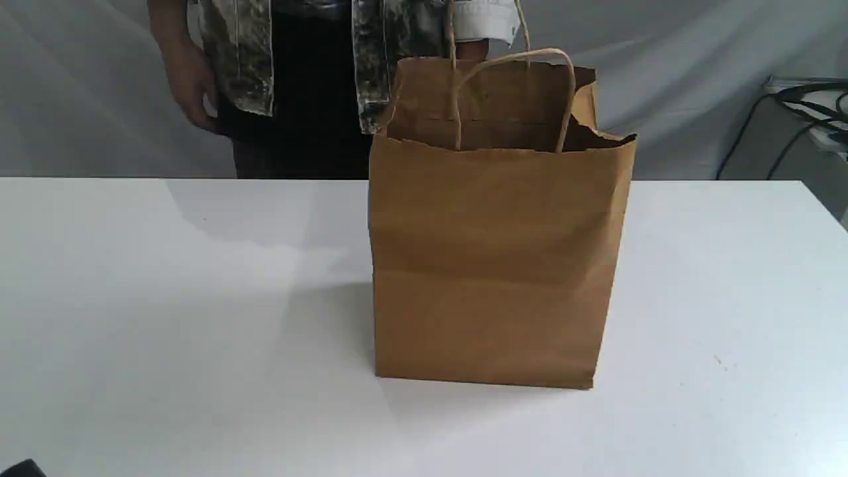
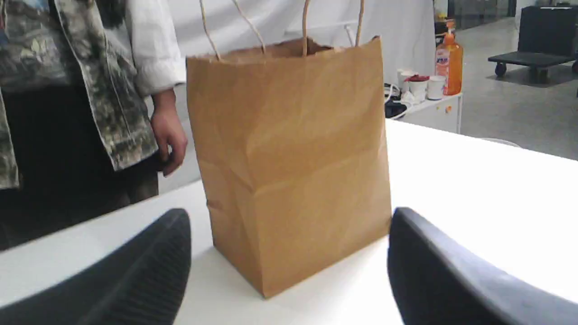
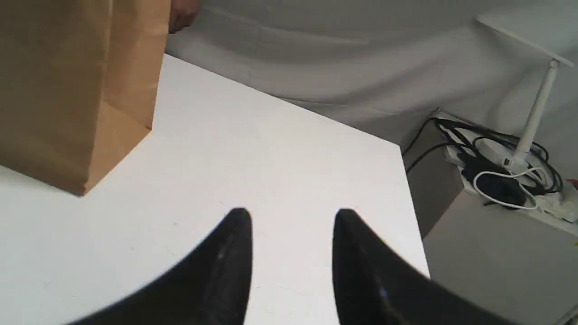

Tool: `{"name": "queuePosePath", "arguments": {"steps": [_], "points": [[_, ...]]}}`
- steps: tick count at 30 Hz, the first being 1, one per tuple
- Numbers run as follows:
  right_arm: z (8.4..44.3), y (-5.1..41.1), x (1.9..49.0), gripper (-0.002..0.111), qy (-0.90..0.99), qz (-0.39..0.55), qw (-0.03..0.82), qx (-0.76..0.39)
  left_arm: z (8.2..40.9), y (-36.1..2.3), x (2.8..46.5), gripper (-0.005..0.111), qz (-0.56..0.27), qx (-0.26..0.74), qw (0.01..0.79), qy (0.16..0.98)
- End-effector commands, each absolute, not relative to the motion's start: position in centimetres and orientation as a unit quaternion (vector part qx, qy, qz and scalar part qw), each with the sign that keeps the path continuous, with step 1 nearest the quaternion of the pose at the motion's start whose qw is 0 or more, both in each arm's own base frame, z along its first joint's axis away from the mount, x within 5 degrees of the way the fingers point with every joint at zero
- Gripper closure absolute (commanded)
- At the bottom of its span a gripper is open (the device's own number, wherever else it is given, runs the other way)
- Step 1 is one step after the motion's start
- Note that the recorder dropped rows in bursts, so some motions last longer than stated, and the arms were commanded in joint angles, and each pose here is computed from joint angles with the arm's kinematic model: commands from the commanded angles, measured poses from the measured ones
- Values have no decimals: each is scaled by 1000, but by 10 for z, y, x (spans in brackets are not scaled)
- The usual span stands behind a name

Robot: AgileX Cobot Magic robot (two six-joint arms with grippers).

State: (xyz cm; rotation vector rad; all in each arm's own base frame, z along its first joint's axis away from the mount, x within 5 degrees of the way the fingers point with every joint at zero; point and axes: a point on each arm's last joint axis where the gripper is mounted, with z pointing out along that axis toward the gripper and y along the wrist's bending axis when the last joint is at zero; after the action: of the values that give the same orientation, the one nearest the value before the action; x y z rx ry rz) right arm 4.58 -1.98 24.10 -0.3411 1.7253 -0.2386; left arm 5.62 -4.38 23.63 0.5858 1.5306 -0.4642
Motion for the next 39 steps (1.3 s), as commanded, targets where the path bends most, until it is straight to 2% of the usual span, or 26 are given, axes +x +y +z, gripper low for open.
{"name": "queuePosePath", "arguments": {"steps": [1,5,12,23,32,35,39], "points": [[253,-7,46,78,695,-54,694,-180,231,-44,56,43,-232,230,630,705],[276,12,38,78,582,11,779,-234,232,-44,56,43,-233,231,634,700],[288,21,29,78,502,45,821,-268,232,-44,56,43,-240,224,631,703],[290,18,30,78,552,268,784,-98,232,-44,56,43,-240,224,631,703],[290,18,30,78,553,282,779,-87,232,-44,56,43,-240,224,631,703],[290,18,30,78,549,244,791,-116,232,-44,56,43,-240,224,631,703],[290,18,30,78,549,249,790,-112,232,-44,56,43,-240,224,631,703]]}}
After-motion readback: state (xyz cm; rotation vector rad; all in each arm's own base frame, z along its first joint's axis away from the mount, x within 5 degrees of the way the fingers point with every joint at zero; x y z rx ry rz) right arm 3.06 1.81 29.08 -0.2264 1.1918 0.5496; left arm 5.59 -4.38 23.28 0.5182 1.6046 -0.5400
